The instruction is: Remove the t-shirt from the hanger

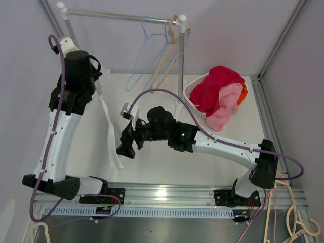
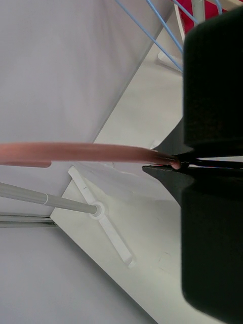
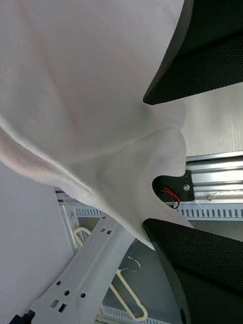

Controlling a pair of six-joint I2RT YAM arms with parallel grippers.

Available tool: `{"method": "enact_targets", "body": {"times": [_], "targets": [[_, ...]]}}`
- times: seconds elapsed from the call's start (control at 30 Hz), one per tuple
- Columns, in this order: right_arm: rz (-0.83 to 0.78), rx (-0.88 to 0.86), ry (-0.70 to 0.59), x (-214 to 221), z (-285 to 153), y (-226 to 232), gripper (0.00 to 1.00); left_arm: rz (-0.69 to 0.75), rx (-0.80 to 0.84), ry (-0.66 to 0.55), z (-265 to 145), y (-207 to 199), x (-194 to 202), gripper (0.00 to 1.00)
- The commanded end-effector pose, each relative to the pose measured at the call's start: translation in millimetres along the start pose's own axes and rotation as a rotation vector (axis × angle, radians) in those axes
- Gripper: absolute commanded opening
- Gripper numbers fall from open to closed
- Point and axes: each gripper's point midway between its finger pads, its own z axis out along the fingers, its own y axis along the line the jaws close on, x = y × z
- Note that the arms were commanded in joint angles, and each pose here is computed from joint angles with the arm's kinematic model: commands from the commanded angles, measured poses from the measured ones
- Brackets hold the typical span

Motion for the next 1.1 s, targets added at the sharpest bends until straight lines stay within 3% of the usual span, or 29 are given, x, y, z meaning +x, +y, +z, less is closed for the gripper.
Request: {"method": "enact_targets", "body": {"times": [0.0, 0.37, 0.77, 0.83, 0.87, 0.9, 1.07], "targets": [[-0.028, 0.023, -0.029, -10.0, -17.3, 5.0, 1.0, -0.01, 0.007, -0.089, 1.9, -6.4, -21.4, 0.01], [-0.028, 0.163, -0.016, 9.4, -59.9, 0.7, 0.99, -0.024, 0.038, -0.067, 8.6, -16.2, -16.8, 0.01], [-0.063, 0.155, -0.045, -10.3, 8.5, -25.1, 0.99, -0.012, 0.061, -0.051, 10.4, -16.7, -4.2, 0.01], [-0.067, 0.119, -0.038, -15.2, 23.4, -23.7, 0.53, -0.005, 0.041, -0.06, 13.6, -14.5, -4.8, 0.01], [-0.059, 0.12, -0.01, -10.7, 26.1, -24.1, 0.12, -0.006, 0.038, -0.057, 15.9, -14.6, -3.8, 0.01], [-0.053, 0.113, -0.003, -11.2, 29.0, -20.4, 0.0, -0.013, 0.047, -0.043, 21.4, -16.8, 0.2, 0.01], [-0.033, 0.148, 0.074, 29.0, -4.8, 0.2, 0.0, -0.056, 0.05, -0.011, 44.9, -20.1, 3.7, 0.01]]}}
